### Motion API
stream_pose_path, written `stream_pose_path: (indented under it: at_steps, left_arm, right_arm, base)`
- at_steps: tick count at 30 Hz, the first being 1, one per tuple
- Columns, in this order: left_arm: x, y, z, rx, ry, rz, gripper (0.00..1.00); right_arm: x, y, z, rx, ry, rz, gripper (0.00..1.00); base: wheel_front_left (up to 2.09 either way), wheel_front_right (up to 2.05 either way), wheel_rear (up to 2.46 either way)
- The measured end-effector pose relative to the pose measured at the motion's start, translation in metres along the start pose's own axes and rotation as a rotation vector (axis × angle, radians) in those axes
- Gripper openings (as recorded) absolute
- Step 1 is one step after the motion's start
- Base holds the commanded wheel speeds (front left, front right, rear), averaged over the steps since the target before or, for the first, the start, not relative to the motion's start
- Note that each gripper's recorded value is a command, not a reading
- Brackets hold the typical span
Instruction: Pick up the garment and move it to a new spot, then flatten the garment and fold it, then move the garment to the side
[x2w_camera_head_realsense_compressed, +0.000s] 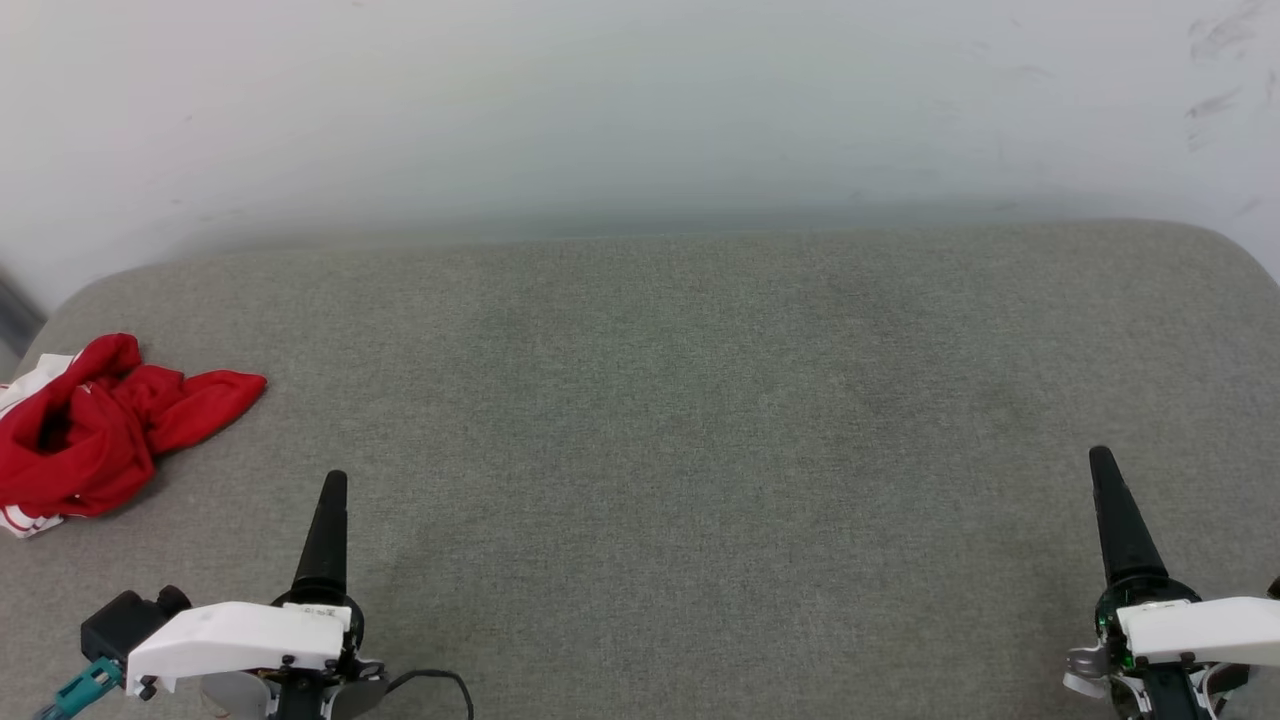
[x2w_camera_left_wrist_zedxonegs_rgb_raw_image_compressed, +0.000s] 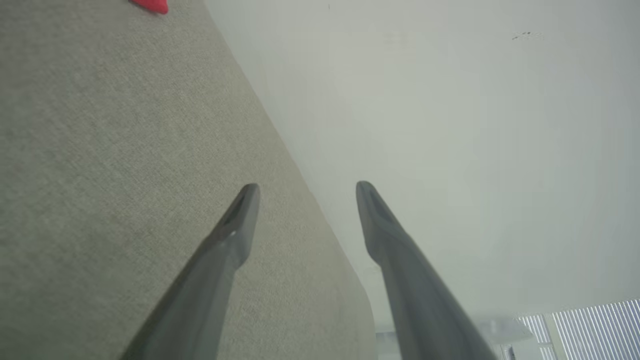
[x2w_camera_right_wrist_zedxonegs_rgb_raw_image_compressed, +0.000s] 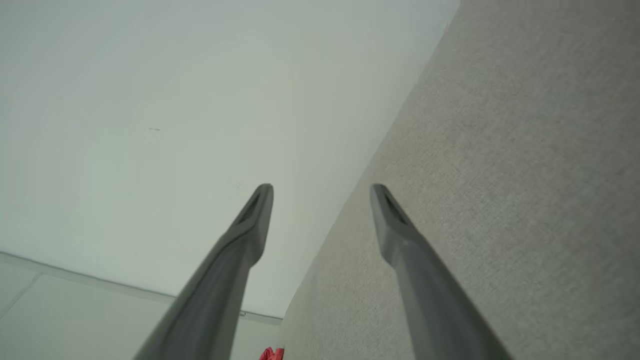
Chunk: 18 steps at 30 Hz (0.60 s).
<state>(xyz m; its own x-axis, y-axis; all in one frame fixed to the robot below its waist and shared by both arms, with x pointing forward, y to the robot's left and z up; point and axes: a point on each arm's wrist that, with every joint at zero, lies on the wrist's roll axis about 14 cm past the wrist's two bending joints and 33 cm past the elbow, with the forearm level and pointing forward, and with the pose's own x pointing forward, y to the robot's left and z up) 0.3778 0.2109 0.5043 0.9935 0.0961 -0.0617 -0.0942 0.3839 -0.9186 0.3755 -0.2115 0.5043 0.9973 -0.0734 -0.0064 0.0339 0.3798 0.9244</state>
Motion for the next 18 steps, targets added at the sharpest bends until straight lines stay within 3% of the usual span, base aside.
stream_pose_path:
  at_steps: [18]
  left_arm:
    - [-0.007, -0.006, -0.006, 0.399, -0.029, 0.018, 1.0]
  right_arm:
    - [-0.004, 0.024, -0.011, -0.419, 0.009, 0.091, 1.0]
  base:
    - [0.0, 0.0, 0.0]
